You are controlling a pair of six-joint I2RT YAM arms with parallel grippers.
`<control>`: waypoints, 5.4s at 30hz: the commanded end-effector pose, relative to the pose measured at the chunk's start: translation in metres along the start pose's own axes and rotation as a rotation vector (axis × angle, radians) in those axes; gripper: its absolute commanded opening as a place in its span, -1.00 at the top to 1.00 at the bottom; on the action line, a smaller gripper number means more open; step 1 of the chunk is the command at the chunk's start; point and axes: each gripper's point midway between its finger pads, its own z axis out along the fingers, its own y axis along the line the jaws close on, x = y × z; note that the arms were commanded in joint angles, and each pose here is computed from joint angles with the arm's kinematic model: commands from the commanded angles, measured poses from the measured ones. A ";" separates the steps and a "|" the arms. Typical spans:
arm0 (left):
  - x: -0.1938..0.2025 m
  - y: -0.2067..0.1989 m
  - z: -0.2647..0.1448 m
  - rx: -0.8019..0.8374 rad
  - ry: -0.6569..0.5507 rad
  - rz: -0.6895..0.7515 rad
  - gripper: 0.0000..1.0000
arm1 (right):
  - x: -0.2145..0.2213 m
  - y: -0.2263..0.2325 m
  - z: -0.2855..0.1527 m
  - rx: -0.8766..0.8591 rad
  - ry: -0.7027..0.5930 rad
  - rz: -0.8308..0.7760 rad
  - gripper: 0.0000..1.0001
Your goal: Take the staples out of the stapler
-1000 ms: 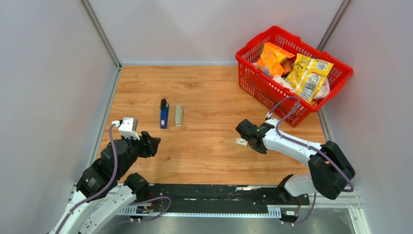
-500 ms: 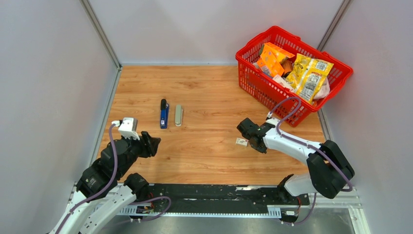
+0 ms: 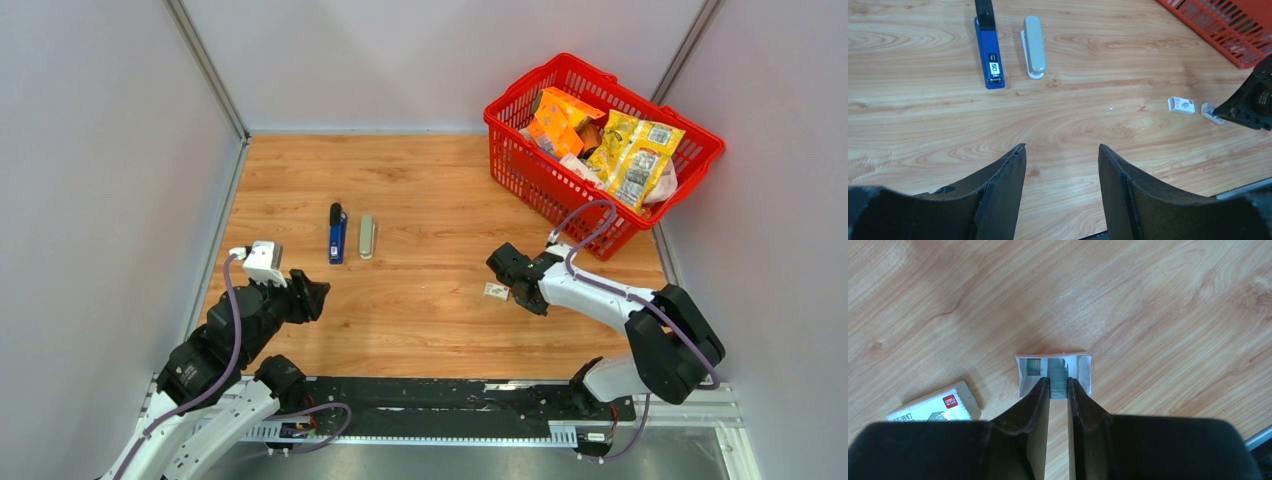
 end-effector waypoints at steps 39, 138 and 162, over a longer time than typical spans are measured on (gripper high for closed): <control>0.001 -0.009 0.006 0.025 0.033 0.022 -0.25 | -0.035 0.006 -0.023 -0.076 -0.081 0.048 0.38; 0.138 -0.156 0.259 0.238 0.587 0.083 0.63 | -0.004 -0.023 0.014 -0.076 -0.014 0.032 0.69; 0.140 -0.165 0.258 0.244 0.591 0.118 0.64 | -0.020 -0.018 -0.002 -0.138 -0.049 -0.029 1.00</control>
